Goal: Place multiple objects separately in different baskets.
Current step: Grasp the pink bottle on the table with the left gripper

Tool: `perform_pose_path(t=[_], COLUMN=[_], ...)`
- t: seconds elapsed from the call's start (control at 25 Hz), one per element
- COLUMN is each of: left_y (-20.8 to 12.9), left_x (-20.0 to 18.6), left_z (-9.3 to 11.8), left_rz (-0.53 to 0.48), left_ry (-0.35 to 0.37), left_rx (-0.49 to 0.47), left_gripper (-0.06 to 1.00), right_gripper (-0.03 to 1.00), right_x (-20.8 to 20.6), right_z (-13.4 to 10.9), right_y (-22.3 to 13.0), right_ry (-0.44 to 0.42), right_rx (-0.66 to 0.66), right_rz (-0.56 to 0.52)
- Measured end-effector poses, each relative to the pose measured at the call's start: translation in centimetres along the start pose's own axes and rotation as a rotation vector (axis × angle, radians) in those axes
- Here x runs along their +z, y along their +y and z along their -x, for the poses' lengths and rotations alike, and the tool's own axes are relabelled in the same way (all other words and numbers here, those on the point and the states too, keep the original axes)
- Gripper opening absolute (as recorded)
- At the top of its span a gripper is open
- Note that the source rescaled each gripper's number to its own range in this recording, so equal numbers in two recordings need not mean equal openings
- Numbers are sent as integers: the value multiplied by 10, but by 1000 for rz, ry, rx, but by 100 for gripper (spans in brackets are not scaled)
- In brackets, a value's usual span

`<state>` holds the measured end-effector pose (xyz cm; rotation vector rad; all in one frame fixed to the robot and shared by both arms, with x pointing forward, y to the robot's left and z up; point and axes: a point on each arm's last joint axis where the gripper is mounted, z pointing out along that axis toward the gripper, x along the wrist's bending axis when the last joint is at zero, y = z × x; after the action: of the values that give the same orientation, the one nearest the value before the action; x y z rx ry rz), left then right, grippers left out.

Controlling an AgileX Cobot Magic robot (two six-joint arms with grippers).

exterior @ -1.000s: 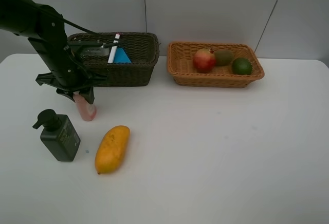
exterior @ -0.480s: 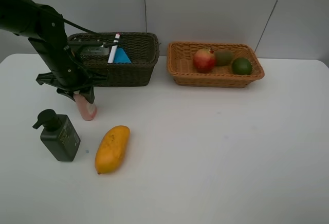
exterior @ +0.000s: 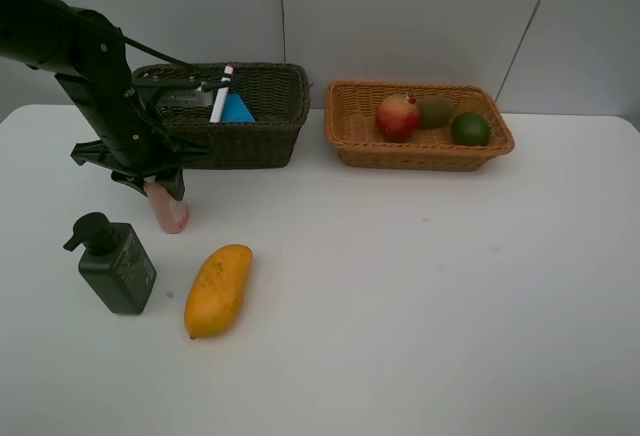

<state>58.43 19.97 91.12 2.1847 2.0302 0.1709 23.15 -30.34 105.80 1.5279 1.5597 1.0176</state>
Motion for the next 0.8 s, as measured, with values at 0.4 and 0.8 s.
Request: perform_pose_path(t=[0.4,0.8], left_y=[5,27], left_x=[-11,-46], left_z=[1,7], left_rz=[-59,-115], left_ry=[16,3], left_rx=[5,27], left_gripper=[28,28], right_gripper=[100,100], right_x=[0,0], right_z=[0,0], right_y=[0,0], right_ry=[0,0], right_rx=[0,0], right_rz=[0,0])
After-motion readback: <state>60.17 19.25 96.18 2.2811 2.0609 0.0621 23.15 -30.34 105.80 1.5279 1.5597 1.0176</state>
